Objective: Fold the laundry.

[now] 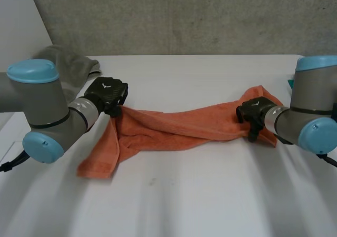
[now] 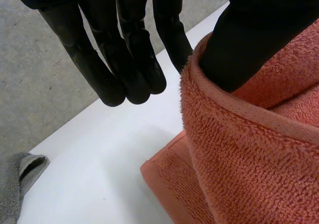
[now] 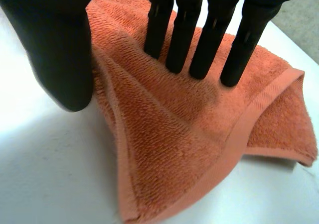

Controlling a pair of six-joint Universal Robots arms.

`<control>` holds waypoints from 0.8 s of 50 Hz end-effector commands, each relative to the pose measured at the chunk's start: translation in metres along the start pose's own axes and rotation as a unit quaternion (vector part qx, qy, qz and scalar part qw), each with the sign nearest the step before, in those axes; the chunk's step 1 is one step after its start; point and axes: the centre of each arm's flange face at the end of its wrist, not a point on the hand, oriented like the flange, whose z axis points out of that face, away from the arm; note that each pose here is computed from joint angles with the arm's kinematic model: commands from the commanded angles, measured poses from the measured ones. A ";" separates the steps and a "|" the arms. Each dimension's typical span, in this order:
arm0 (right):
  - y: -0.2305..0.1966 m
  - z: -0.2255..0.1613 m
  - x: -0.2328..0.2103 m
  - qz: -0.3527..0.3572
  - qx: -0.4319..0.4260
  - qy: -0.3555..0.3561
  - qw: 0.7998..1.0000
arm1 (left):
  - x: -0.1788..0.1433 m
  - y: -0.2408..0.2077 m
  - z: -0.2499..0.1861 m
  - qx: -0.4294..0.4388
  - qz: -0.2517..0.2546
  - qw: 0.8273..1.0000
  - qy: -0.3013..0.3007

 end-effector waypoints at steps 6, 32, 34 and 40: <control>-0.072 0.001 0.041 -0.028 0.201 0.140 0.969 | -0.019 -0.018 0.015 0.049 0.020 0.998 -0.028; -0.148 -0.056 0.090 -0.008 0.449 0.212 0.868 | -0.071 -0.107 -0.040 0.271 -0.018 0.956 -0.108; -0.132 -0.053 0.079 -0.008 0.423 0.187 0.886 | -0.063 -0.087 -0.040 0.245 -0.021 0.965 -0.095; -0.062 -0.044 0.020 -0.016 0.321 0.083 0.943 | -0.034 0.002 -0.029 0.137 -0.022 0.989 -0.044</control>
